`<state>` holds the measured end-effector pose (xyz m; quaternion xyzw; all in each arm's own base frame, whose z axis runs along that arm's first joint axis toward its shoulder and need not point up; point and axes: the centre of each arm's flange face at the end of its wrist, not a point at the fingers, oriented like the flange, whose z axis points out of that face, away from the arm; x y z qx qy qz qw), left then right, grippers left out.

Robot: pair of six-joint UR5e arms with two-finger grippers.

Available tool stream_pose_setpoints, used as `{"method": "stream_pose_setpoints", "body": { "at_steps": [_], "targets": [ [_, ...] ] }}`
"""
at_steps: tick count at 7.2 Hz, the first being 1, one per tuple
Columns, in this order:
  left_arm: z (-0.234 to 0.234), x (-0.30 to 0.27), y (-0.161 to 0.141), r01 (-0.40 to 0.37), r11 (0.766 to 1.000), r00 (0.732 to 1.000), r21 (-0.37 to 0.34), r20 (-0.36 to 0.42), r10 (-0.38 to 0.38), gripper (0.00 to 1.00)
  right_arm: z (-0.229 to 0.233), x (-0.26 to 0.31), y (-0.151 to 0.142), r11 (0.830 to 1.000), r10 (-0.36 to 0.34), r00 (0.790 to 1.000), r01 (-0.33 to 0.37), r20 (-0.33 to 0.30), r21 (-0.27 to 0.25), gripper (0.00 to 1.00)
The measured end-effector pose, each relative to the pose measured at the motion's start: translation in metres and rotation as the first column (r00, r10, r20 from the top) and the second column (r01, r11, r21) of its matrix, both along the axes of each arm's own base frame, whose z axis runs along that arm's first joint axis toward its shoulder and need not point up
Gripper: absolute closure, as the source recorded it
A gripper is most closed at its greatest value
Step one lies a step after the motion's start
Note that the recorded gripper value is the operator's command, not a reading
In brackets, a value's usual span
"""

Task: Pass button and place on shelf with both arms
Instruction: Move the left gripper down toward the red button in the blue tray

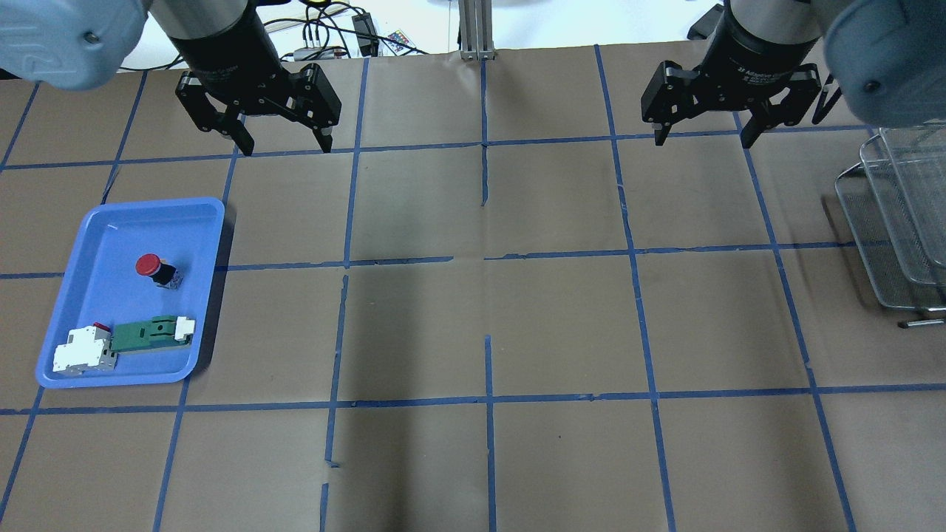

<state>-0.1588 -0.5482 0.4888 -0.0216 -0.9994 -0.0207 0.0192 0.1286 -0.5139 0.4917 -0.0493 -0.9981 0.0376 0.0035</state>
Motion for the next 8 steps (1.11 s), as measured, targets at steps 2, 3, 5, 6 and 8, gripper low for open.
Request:
{"method": "stream_pose_setpoints", "body": {
  "at_steps": [2, 3, 5, 6, 8],
  "targets": [
    [-0.005, 0.003, -0.002, -0.002, 1.0, 1.0, 0.005, -0.003, 0.002, 0.0, 0.0, 0.0, 0.0, 1.0, 0.0, 1.0, 0.0, 0.0, 0.0, 0.0],
    [-0.011, 0.006, -0.004, -0.007, 1.0, 1.0, 0.014, -0.004, 0.007, 0.0, 0.0, 0.0, 0.0, 1.0, 0.0, 1.0, 0.0, 0.0, -0.001, 0.0],
    [-0.046, 0.031, -0.009, -0.015, 0.999, 1.0, 0.038, -0.003, 0.015, 0.0, 0.0, 0.0, 0.0, 1.0, 0.0, 1.0, 0.0, -0.001, 0.0, 0.0],
    [-0.071, 0.062, -0.014, -0.031, 0.999, 1.0, 0.033, -0.003, 0.031, 0.0, 0.0, 0.0, 0.0, 1.0, 0.002, 1.0, -0.002, -0.001, 0.002, 0.0],
    [-0.119, 0.127, -0.014, 0.047, 0.999, 0.999, 0.017, -0.016, -0.046, 0.0, -0.001, 0.0, 0.001, 1.0, 0.002, 1.0, -0.002, -0.001, 0.008, 0.0]
  ]
}}
